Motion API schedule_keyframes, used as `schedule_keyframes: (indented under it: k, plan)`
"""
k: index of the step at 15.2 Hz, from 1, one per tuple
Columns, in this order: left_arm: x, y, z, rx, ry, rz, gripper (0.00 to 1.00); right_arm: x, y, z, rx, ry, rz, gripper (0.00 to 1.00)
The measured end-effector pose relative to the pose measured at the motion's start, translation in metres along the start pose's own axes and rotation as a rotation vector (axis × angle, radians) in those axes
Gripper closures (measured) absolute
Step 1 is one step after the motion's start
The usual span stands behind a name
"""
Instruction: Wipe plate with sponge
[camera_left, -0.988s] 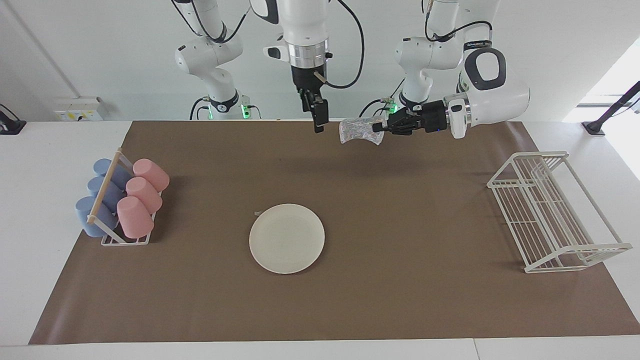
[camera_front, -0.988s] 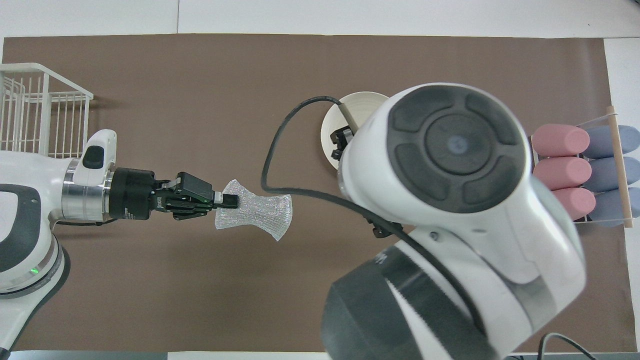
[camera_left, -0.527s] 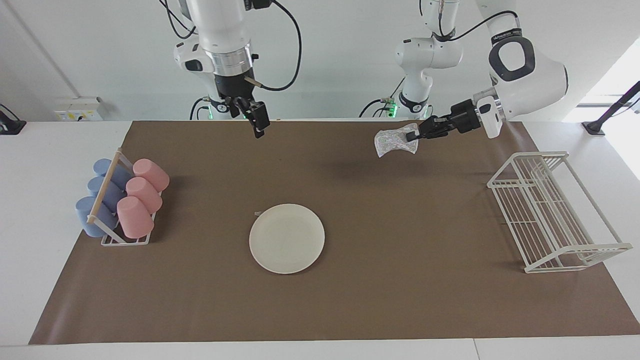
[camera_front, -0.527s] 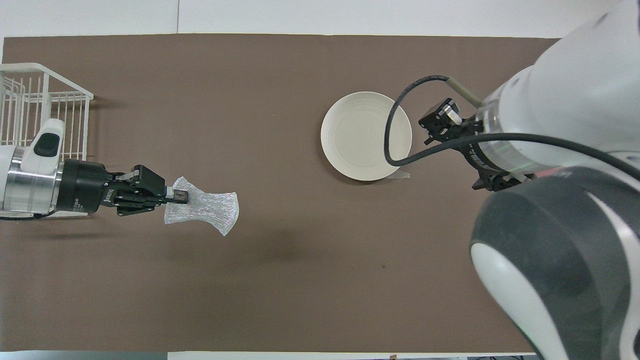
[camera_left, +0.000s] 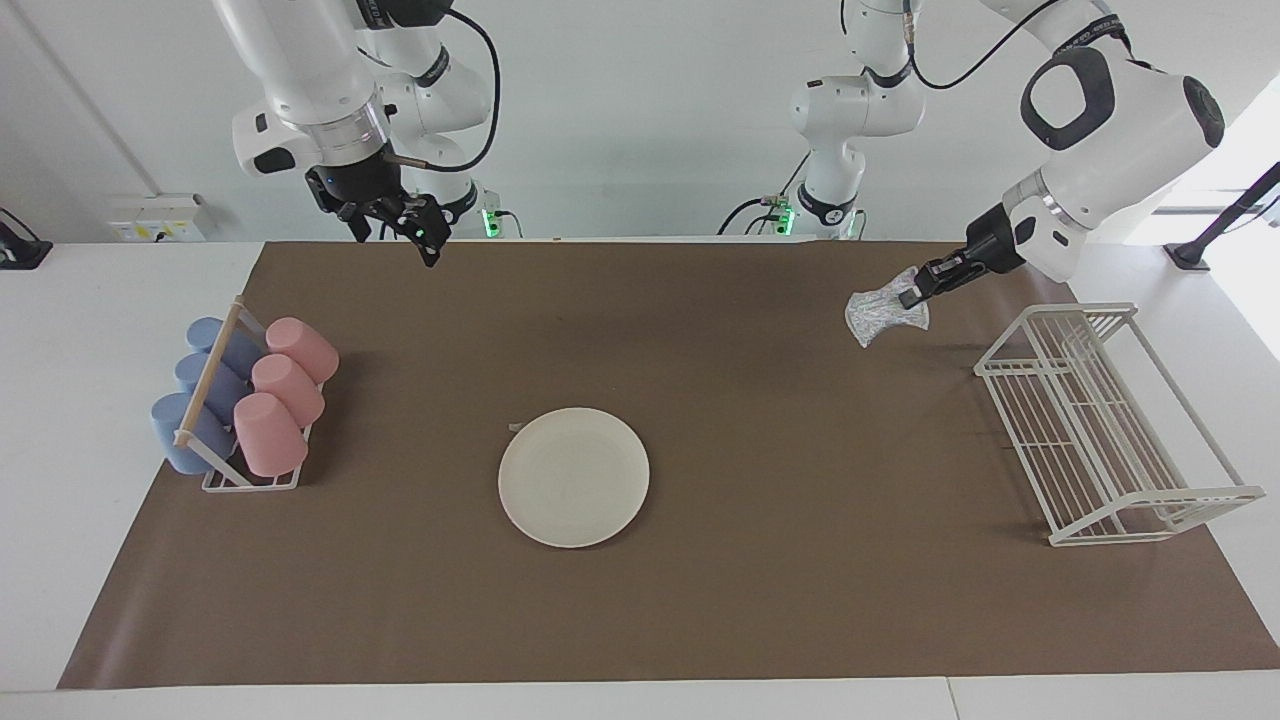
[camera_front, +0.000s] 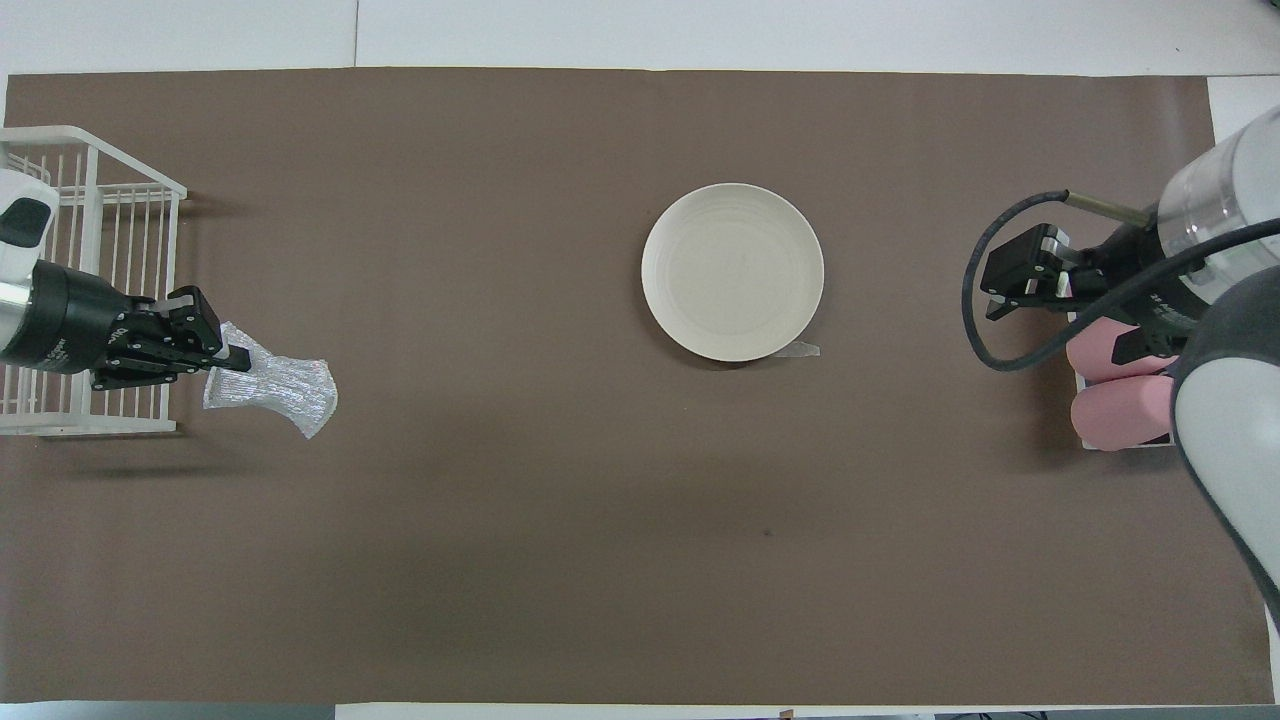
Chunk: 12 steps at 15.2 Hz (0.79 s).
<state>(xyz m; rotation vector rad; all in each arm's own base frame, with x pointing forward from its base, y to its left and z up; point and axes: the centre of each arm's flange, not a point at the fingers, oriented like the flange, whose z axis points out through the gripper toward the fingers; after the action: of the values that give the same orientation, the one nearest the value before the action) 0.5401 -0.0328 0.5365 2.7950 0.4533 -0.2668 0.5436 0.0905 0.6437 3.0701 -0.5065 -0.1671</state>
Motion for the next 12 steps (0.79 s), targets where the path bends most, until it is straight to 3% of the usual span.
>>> schedule_keyframes:
  k: [3,7,12]
  plan:
    - [0.008,0.002,-0.015,0.214,0.055,0.003,0.96,-0.001,0.008,-0.001,0.001,-0.001,-0.144,0.0]
    - [0.009,0.005,-0.025,0.507,0.128,0.031,0.96,0.001,0.036,0.007,-0.002,-0.025,-0.169,0.0]
    - [0.004,0.013,-0.032,0.906,0.228,0.069,0.96,0.0,0.051,0.002,0.006,-0.017,-0.304,0.0]
